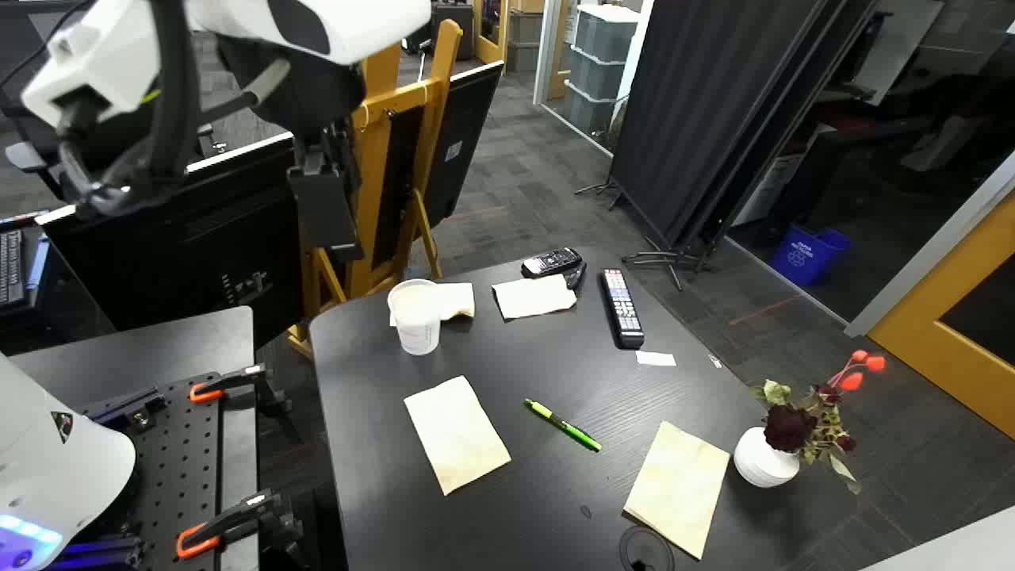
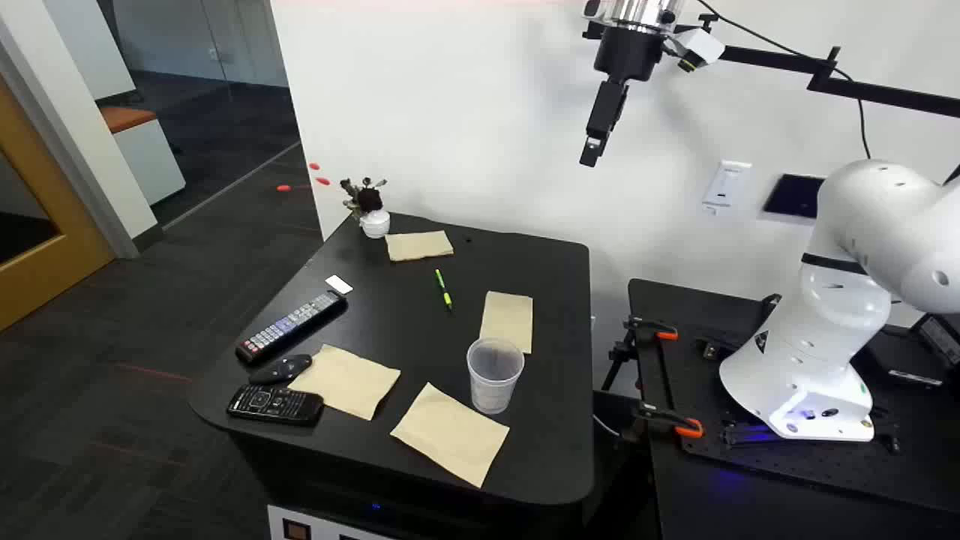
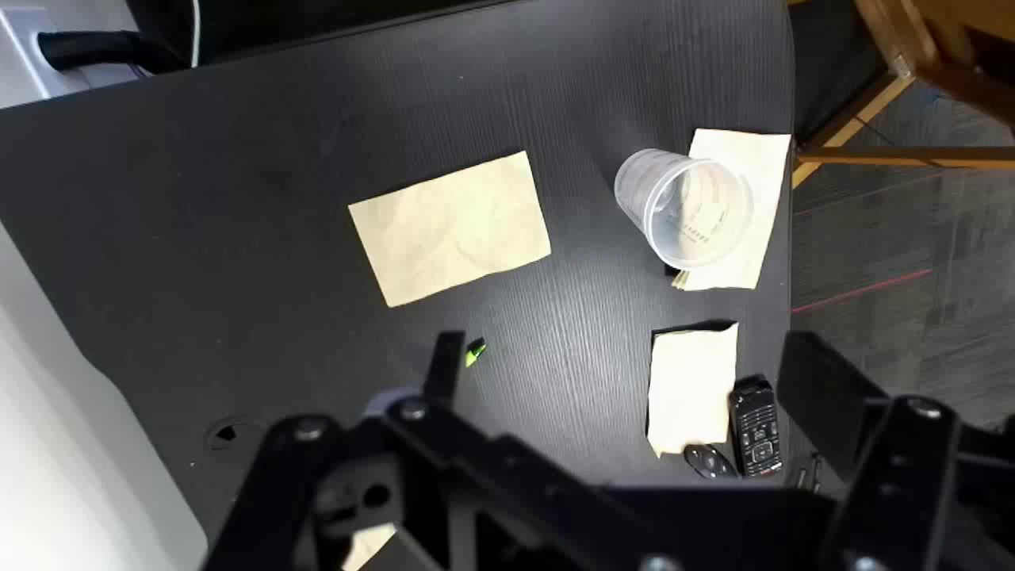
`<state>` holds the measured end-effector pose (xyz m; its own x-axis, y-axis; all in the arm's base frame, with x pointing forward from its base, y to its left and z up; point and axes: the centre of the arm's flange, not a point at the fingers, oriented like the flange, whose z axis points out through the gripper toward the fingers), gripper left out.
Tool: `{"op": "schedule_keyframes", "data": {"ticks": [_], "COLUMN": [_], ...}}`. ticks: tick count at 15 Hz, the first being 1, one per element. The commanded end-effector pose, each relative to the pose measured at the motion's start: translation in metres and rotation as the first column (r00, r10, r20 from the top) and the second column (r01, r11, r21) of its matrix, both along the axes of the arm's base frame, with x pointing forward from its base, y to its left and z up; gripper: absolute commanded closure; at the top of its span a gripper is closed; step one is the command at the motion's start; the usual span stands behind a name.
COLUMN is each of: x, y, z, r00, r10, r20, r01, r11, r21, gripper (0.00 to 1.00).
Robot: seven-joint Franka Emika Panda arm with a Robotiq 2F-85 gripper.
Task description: Pick up the pen and put it in the cup
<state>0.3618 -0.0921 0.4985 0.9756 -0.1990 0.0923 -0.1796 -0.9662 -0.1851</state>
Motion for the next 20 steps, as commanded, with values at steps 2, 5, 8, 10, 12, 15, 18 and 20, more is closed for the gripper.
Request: {"op": "schedule_keyframes", "data": {"ticks": [2,5,8,10,12,15,18,20], "x": [0.000,0.000,0.000,0.000,0.000,0.015,0.039,0.056], "y": [0.000,0.000,0.000,0.000,0.000,-0.002,-0.009,-0.019], "z": [0.000,0.000,0.000,0.000,0.000,-0.004,-0.016,-0.033], "r00": [1.000,1.000,1.000,1.000,1.000,0.999,0.991,0.981], "r10": [0.000,0.000,0.000,0.000,0.000,-0.038,-0.130,-0.190], "r20": [0.000,0.000,0.000,0.000,0.000,0.006,0.020,0.037], "r01": [0.000,0.000,0.000,0.000,0.000,0.038,0.131,0.193], "r11": [1.000,1.000,1.000,1.000,1.000,0.999,0.988,0.975], "r21": [0.000,0.000,0.000,0.000,0.000,-0.029,-0.078,-0.107], "gripper": [0.00,0.00,0.00,0.00,0.00,0.00,0.00,0.00]}}
